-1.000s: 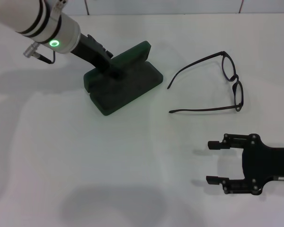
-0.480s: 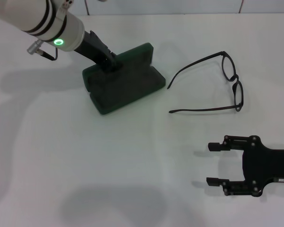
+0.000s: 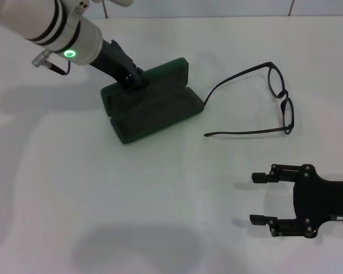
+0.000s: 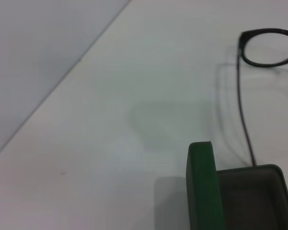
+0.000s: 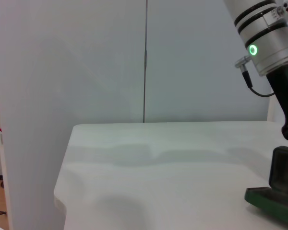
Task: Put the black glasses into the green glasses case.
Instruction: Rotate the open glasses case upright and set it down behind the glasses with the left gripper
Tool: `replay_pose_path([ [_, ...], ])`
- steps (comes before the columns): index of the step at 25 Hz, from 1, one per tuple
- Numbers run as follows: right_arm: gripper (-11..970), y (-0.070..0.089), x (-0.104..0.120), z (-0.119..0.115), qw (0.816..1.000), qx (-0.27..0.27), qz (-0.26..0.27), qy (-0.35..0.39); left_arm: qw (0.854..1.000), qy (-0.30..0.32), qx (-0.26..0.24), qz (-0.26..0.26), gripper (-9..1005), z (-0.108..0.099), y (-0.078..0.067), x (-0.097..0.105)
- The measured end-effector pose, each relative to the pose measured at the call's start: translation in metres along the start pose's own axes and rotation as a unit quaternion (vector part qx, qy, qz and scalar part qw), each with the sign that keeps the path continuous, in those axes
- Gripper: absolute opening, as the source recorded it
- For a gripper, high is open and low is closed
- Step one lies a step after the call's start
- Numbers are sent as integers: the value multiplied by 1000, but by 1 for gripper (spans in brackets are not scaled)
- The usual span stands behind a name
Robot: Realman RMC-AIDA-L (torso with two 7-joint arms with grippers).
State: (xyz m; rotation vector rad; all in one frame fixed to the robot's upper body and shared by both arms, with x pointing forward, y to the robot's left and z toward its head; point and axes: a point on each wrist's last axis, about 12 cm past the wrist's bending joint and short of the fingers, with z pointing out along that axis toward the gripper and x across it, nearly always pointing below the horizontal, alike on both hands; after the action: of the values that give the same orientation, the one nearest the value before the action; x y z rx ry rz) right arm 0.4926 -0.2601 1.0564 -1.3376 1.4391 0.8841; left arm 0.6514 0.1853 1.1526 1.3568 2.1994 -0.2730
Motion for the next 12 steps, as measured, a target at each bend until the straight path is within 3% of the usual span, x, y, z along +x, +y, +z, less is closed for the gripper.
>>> replay_pose_path([
  [4,704,0,1,0,1000,1,2,0,999,-22,13,31,195,-10,-4,3],
  [12,704,1,1,0,1000,2,4,0,981,-73,60,167,195,-38,-26,16],
])
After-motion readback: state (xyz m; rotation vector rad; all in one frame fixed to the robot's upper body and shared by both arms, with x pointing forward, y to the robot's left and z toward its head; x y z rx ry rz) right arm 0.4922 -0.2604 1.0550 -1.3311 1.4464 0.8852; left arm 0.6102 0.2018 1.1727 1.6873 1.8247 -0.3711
